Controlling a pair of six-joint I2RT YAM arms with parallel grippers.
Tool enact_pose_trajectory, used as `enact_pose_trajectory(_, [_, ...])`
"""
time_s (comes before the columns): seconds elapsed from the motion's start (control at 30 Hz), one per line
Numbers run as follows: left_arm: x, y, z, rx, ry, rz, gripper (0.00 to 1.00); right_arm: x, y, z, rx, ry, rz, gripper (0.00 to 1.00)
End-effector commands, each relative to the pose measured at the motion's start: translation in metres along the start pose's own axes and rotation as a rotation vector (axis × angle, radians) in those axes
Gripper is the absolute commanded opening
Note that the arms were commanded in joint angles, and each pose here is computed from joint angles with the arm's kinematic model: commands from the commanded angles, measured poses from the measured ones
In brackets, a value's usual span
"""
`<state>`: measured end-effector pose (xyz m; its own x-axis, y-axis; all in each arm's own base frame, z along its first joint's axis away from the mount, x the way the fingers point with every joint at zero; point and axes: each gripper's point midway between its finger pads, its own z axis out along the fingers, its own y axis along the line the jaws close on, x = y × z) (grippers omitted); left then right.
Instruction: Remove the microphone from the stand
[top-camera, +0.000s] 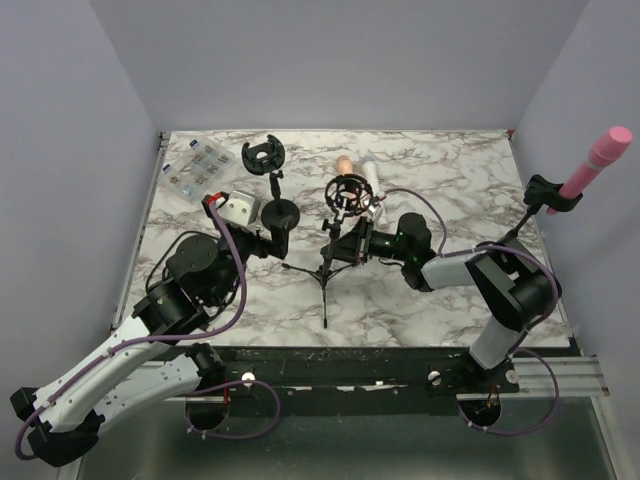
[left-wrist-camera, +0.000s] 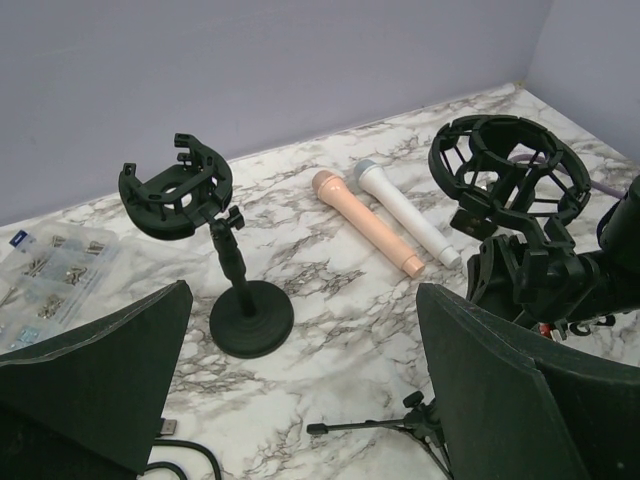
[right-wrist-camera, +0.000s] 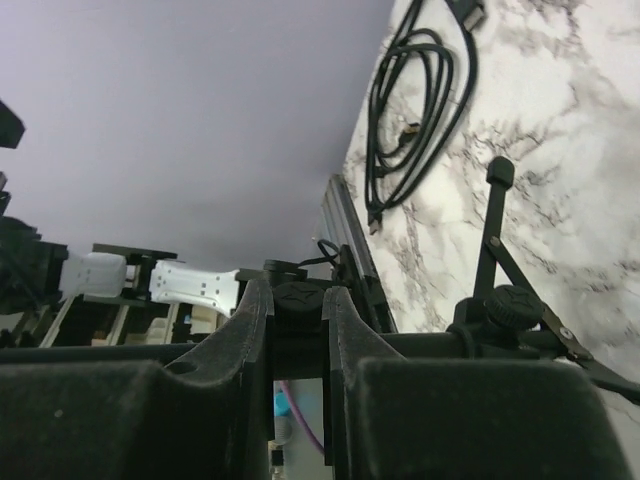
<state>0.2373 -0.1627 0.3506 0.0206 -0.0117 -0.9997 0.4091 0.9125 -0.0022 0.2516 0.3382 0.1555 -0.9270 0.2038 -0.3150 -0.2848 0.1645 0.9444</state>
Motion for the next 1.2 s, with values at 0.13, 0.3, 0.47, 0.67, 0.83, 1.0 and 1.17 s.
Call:
enact_pose_trajectory(0.13, [-0.007, -0.002, 0.003, 0.007, -0.005, -0.001, 0.97, 0.017, -0.019, 0.006, -0.136, 0.026, -0.111, 0.01])
enact_pose_trajectory(0.3, [-0.008, -0.002, 0.002, 0.008, -0.007, -0.003, 0.98, 0.017, -0.035, 0.014, -0.102, 0.045, -0.050, 0.01])
enact_pose_trajectory(0.47, [-0.009, -0.001, 0.001, 0.006, -0.011, -0.013, 0.98, 0.013, -0.056, 0.020, 0.000, 0.042, -0.018, 0.07])
enact_pose_trajectory(0.67, [-0.013, -0.005, -0.004, 0.019, -0.032, -0.115, 0.97, -0.003, -0.059, 0.025, 0.139, 0.056, -0.042, 0.39])
enact_pose_trajectory(0.83, [0.012, -0.008, -0.013, 0.024, -0.007, -0.264, 0.96, -0.013, -0.048, 0.027, 0.187, 0.072, -0.051, 0.57])
enact_pose_trajectory(1.0, [0.047, -0.007, -0.032, 0.012, 0.058, -0.431, 0.97, -0.023, -0.037, 0.020, 0.238, 0.053, -0.100, 0.75])
enact_pose_trajectory(1.17, [0.079, -0.018, -0.041, 0.034, 0.150, -0.547, 0.98, -0.036, -0.028, 0.008, 0.255, 0.004, -0.102, 0.83])
